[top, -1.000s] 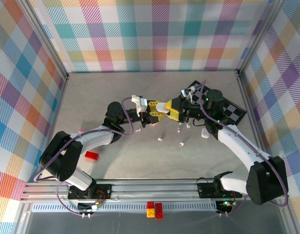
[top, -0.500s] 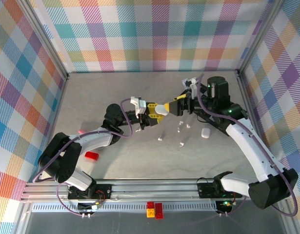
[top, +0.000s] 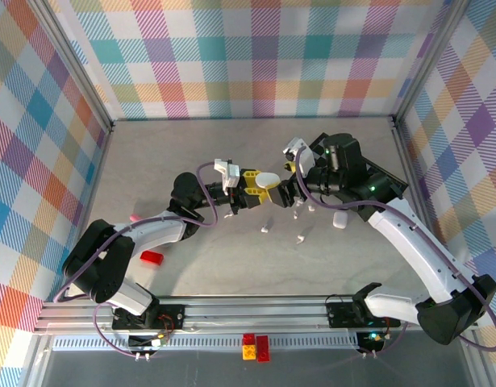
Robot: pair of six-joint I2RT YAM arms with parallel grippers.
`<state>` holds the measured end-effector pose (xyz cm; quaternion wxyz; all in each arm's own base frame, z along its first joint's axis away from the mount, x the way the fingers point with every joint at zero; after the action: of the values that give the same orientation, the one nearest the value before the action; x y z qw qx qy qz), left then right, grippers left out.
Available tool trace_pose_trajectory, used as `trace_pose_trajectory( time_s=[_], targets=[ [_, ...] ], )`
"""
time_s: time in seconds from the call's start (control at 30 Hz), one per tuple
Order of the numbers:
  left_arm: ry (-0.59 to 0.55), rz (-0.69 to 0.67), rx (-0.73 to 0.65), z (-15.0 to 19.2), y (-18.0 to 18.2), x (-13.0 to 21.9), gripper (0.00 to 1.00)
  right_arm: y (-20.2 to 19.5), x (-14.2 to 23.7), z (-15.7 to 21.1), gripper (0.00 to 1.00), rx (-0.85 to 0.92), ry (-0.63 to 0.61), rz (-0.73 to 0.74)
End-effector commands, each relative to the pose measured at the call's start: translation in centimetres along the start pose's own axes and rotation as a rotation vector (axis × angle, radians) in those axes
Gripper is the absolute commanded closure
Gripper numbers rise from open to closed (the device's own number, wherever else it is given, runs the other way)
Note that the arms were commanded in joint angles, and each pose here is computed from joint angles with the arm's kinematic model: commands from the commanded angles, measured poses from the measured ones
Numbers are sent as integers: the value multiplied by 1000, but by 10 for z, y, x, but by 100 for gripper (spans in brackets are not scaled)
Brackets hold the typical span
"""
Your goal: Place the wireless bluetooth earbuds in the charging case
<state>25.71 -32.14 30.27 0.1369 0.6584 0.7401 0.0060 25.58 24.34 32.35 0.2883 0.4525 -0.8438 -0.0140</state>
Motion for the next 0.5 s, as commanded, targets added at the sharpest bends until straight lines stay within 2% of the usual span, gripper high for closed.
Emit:
trace_pose_trajectory(
  time_s=[0.0,0.47],
  targets=[
    [-45,41,-29,-14,-9,-1,64,-3,5,-12,8,49,-51,37],
    [-45,31,-35,-14,-9,1,65,-12,12,-37,8,11,-150,112]
  ],
)
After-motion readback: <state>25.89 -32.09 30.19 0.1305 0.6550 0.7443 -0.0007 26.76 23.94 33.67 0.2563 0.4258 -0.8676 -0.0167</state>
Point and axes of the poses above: each hand's point on the last joint's axis, 136 mm out from that joint toward the fingers, its own x axis back along the fingers, its own y axis along the line the jaws close on, z = x × y, the point moved 1 cm from there along x, back along the fingers, and after that the axes turned 11 degrees about -x, right-handed, at the moved point
